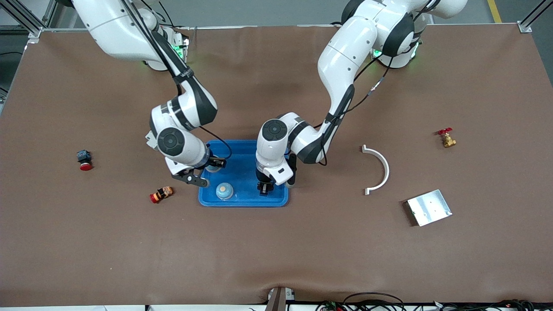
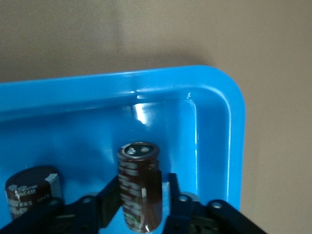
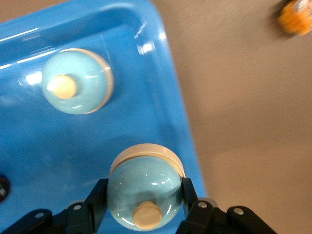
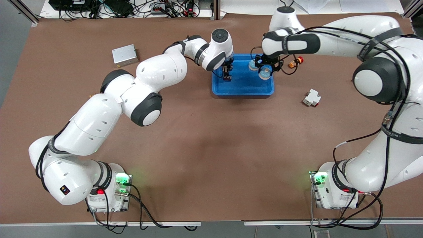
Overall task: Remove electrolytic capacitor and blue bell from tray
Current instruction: 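Carry the bell off the tray while the left gripper lifts the capacitor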
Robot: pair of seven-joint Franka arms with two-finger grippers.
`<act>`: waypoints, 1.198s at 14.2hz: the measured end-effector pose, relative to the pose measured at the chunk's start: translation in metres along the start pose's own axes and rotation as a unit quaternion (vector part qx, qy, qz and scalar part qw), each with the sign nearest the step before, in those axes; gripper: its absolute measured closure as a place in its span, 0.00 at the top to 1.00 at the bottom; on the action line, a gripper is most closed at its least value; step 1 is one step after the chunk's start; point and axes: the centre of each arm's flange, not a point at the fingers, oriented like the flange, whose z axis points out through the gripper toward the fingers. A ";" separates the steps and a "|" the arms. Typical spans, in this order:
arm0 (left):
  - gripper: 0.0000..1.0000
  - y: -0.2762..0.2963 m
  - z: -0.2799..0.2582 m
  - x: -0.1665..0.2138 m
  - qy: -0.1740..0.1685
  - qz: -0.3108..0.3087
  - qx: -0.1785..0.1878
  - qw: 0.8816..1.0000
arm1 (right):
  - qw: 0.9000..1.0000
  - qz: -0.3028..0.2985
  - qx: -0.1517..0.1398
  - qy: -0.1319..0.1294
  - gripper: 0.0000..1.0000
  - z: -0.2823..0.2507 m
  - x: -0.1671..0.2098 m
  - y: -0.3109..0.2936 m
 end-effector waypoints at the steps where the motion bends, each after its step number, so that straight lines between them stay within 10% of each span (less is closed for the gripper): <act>1: 0.33 0.000 0.000 0.000 0.001 0.000 -0.001 1.000 | 1.000 -0.020 -0.006 -0.007 0.65 -0.010 0.008 0.019; 11: 0.33 0.033 -0.059 0.004 0.017 0.086 0.006 0.996 | 0.983 -0.164 -0.071 -0.047 0.65 -0.037 0.092 0.287; 17: 0.33 0.045 -0.089 0.016 0.025 0.372 0.048 0.927 | 0.975 -0.210 -0.075 -0.024 0.65 0.012 0.085 0.366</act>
